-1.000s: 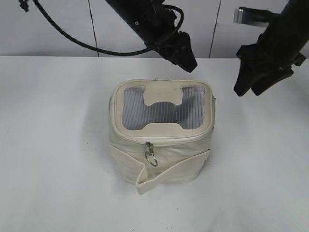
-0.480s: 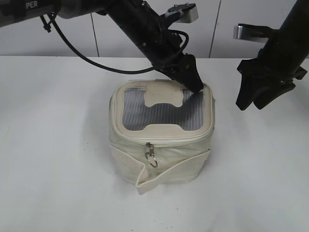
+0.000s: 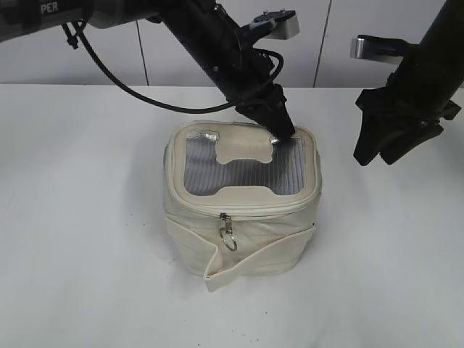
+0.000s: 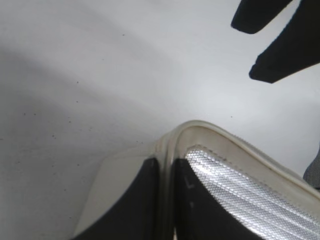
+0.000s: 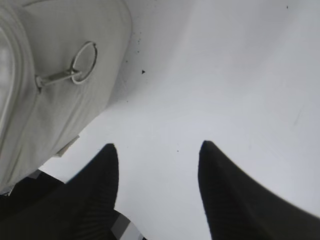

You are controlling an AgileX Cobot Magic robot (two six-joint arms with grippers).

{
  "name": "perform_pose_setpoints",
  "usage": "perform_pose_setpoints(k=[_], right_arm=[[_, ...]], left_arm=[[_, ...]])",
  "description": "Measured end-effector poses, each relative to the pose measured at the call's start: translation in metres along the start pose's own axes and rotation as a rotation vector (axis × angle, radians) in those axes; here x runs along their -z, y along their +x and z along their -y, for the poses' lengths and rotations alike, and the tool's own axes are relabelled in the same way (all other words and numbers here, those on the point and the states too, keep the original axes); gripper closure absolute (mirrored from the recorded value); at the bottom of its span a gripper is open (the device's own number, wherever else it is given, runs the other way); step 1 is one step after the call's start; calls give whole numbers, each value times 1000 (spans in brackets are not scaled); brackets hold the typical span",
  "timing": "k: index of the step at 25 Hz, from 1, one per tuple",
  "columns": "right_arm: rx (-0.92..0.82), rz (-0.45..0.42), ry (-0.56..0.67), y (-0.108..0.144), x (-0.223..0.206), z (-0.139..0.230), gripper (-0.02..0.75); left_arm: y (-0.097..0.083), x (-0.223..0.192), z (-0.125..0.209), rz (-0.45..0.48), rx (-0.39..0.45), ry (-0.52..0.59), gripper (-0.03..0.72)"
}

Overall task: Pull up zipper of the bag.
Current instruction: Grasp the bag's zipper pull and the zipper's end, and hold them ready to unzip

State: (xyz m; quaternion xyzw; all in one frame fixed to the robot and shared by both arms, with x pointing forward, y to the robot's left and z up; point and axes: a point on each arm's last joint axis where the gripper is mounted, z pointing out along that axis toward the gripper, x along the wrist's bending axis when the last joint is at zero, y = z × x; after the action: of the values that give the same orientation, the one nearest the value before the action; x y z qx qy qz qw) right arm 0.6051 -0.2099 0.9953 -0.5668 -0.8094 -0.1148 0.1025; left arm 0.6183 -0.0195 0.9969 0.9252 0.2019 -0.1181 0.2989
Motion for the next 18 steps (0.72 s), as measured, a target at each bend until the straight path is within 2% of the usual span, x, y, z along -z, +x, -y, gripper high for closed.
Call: perform_pose_setpoints(k=[5, 9, 15, 18], right_arm=[[34, -27, 18, 3, -6, 17, 331], [129, -55, -91, 13, -2, 36, 331], [250, -18, -309, 18, -12, 72, 331], [263, -39, -348, 17, -25, 85, 331]], left_arm=[[0, 0, 0, 3, 2, -4, 631], [-1, 1, -1, 4, 2, -4, 631], [-1, 1, -1, 13, 6, -10, 631], [-2, 1, -2, 24, 9, -15, 631]])
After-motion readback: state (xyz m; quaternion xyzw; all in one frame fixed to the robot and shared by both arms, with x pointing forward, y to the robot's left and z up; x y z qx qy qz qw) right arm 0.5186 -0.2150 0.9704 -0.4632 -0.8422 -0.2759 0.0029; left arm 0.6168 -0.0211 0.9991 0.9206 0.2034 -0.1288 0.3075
